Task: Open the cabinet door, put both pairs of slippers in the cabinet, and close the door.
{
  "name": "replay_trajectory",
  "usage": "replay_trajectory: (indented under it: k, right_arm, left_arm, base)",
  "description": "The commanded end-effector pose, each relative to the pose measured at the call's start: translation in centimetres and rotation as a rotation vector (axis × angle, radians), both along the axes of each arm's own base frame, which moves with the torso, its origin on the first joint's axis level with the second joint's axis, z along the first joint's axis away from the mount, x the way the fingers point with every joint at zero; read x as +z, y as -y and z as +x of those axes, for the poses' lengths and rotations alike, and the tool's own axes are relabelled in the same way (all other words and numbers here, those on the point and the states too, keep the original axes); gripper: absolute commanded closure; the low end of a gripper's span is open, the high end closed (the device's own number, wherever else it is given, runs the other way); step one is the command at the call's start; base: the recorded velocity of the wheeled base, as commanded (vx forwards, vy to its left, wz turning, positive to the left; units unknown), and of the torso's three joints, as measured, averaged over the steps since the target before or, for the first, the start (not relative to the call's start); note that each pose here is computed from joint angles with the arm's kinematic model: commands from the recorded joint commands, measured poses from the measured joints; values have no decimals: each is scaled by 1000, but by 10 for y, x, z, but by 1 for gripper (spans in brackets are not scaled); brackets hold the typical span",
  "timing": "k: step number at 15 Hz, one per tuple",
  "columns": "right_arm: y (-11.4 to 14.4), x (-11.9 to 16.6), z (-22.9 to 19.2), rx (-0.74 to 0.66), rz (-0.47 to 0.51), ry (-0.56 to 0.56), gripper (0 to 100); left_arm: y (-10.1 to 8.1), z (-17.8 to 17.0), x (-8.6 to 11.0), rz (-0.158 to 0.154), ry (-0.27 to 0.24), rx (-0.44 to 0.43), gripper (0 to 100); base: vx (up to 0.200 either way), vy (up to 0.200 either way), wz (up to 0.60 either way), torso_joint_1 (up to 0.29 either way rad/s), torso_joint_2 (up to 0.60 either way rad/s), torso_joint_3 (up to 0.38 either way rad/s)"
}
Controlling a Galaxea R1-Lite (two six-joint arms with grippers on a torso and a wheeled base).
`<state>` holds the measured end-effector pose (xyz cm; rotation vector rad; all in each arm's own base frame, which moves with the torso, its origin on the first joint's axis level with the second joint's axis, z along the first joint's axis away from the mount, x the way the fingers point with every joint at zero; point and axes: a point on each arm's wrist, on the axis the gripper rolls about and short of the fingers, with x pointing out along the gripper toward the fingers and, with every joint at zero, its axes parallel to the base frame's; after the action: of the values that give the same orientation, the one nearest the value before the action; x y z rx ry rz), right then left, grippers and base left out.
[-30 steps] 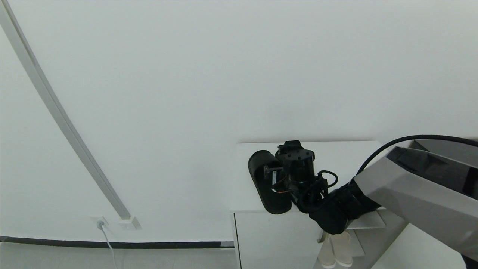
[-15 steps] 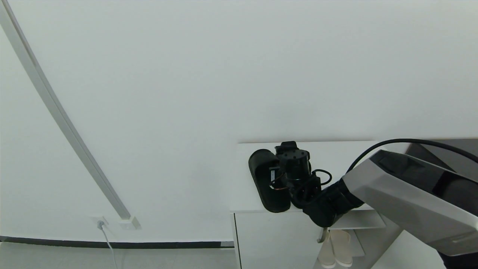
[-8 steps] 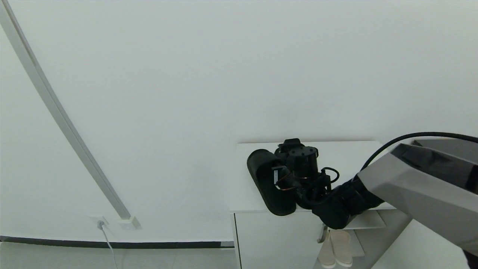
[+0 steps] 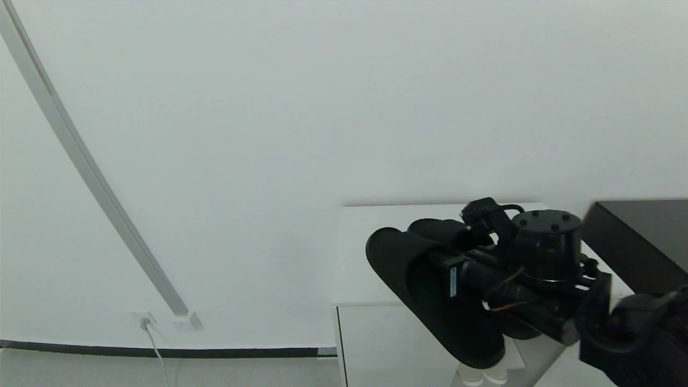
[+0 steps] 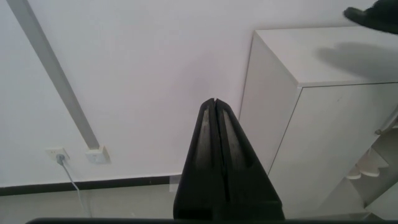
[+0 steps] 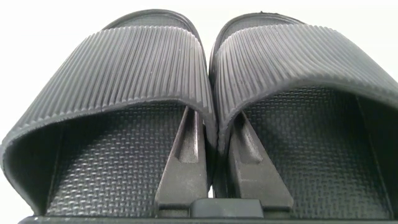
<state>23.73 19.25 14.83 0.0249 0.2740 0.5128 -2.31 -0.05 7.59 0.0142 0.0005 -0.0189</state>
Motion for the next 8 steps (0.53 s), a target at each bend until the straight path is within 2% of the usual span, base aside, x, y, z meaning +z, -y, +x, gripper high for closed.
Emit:
replay_trajectory:
  k: [1, 7, 8]
  right_arm:
    - [22, 26, -34, 41, 24, 19, 100]
    - [15, 18, -44, 80, -6, -12, 100]
    - [13, 17, -46, 89, -10, -15, 100]
  left_arm:
    - [0, 0, 0, 1, -1, 1, 100]
    - [0, 0, 0, -8, -1, 1, 100]
    - [0, 0, 0, -7, -1, 1, 100]
  base:
    - [0, 0, 0, 0, 0, 0]
    - [0, 0, 0, 0, 0, 0]
    - [-200, 0, 0, 2, 2, 2]
